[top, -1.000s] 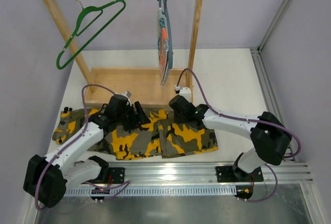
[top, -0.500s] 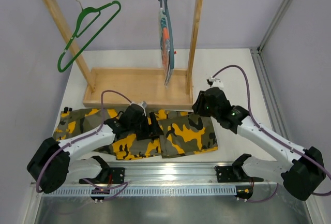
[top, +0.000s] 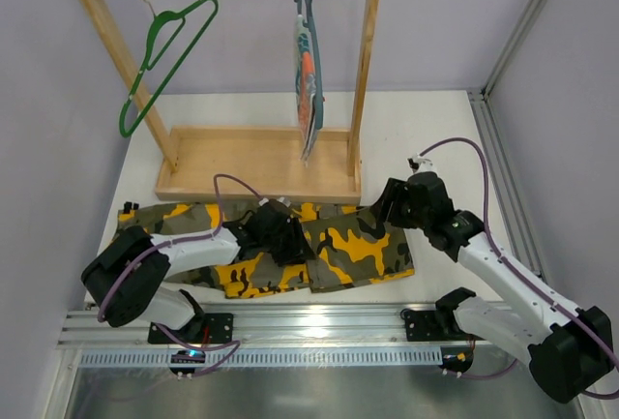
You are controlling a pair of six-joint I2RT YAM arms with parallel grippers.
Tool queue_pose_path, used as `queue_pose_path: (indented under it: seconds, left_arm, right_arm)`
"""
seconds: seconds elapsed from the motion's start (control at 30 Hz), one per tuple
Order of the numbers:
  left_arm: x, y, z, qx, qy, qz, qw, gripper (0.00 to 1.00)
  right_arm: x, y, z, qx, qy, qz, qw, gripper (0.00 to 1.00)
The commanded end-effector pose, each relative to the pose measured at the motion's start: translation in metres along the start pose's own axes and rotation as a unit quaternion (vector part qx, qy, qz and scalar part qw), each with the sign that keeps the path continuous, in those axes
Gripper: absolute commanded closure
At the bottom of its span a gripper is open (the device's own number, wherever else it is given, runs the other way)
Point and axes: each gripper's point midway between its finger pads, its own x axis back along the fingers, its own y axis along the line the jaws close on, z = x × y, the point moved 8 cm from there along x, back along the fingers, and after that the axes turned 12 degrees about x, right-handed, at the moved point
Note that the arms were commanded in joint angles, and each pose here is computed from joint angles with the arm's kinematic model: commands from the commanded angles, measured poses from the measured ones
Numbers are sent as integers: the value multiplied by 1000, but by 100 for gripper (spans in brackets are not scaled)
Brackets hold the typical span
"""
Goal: Place the trousers on the hanger
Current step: Fold the trousers
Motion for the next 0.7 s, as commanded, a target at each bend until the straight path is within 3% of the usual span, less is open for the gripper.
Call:
queue_pose_path:
  seconds: [0.0, 0.2, 0.33, 0.43, 0.53, 0.57, 0.6, 0.67]
  left_arm:
    - [-4, -9, -5, 0, -20, 4, 1000, 58]
    - [-1, -18, -10, -3, -37, 0, 999, 89]
    - [-4, -23, -10, -2, -33, 5, 999, 100]
    - [-5, -22, -9, -1, -36, -2, 999, 100]
    - [-5, -22, -9, 1, -40, -6, 999, 93]
    - [-5, -21, -9, 4, -43, -12, 999, 86]
    - [-5, -20, -9, 5, -46, -18, 999, 71]
    - [-5, -17, -8, 8, -57, -34, 998, 58]
  right_arm:
    - [8, 3, -8, 10, -23, -20, 999, 38]
    - [10, 4, -11, 9, -31, -23, 999, 37]
    - [10, 7, -8, 6, -25, -41, 999, 37]
    - [11, 7, -6, 6, -25, -45, 999, 36]
    - [12, 6, -5, 6, -28, -45, 999, 36]
    - [13, 6, -4, 5, -28, -45, 999, 36]
    - [13, 6, -4, 6, -29, -46, 999, 36]
    - [14, 5, -3, 5, -30, -46, 998, 35]
